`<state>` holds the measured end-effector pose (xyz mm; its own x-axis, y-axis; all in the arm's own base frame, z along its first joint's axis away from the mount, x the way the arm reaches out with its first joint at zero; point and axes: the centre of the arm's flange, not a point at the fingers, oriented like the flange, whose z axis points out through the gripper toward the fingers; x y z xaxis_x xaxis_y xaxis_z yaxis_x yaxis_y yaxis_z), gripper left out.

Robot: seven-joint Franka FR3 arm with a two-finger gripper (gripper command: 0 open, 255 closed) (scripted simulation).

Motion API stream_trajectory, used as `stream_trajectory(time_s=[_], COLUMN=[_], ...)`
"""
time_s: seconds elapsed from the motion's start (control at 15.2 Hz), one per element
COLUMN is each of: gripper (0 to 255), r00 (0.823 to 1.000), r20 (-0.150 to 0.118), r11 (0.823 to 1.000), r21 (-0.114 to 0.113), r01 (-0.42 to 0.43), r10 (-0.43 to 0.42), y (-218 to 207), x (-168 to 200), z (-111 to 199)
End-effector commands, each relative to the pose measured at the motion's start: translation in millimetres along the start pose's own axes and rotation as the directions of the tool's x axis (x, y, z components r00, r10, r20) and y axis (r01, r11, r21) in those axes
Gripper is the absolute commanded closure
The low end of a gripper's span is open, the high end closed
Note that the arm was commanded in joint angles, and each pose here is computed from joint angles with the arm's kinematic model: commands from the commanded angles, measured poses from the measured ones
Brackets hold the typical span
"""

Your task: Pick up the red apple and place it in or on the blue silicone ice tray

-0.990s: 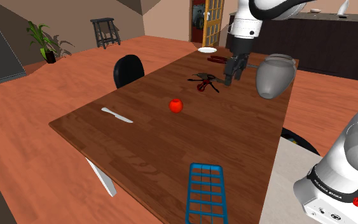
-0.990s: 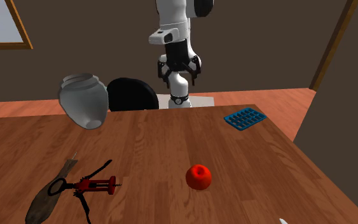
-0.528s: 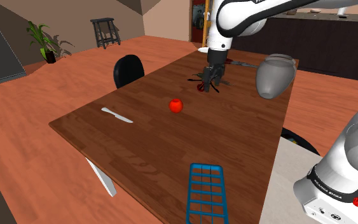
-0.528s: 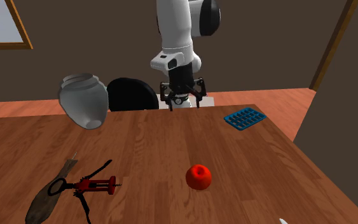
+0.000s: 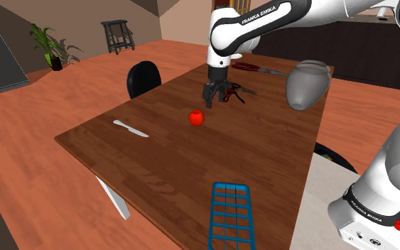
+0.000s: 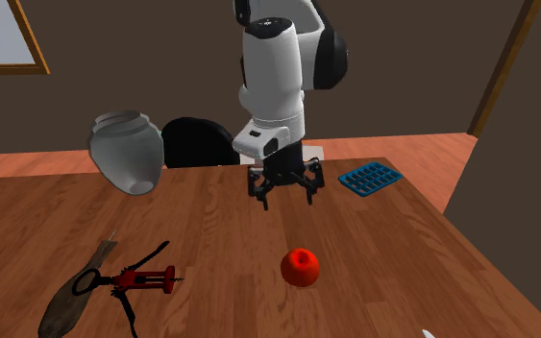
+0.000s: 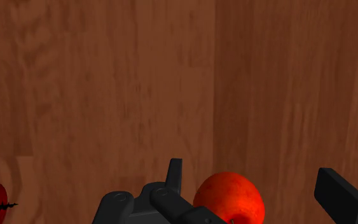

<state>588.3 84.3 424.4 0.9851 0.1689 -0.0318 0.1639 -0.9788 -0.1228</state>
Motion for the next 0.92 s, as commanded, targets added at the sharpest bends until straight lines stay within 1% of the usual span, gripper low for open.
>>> stream_trajectory(time_s=[0.0,0.26,0.73,0.86], gripper=[0,0,0,0], r00=[1.0,1.0,1.0,1.0], r20=[0.005,0.016,0.016,0.016], r11=[1.0,1.0,1.0,1.0], r21=[0.001,0.003,0.003,0.003], r01=[0.005,0.014,0.014,0.014], r10=[-0.005,-0.014,-0.014,-0.014], y=[-3,-6,-6,-6], x=[23,69,68,68], z=[15,42,79,82])
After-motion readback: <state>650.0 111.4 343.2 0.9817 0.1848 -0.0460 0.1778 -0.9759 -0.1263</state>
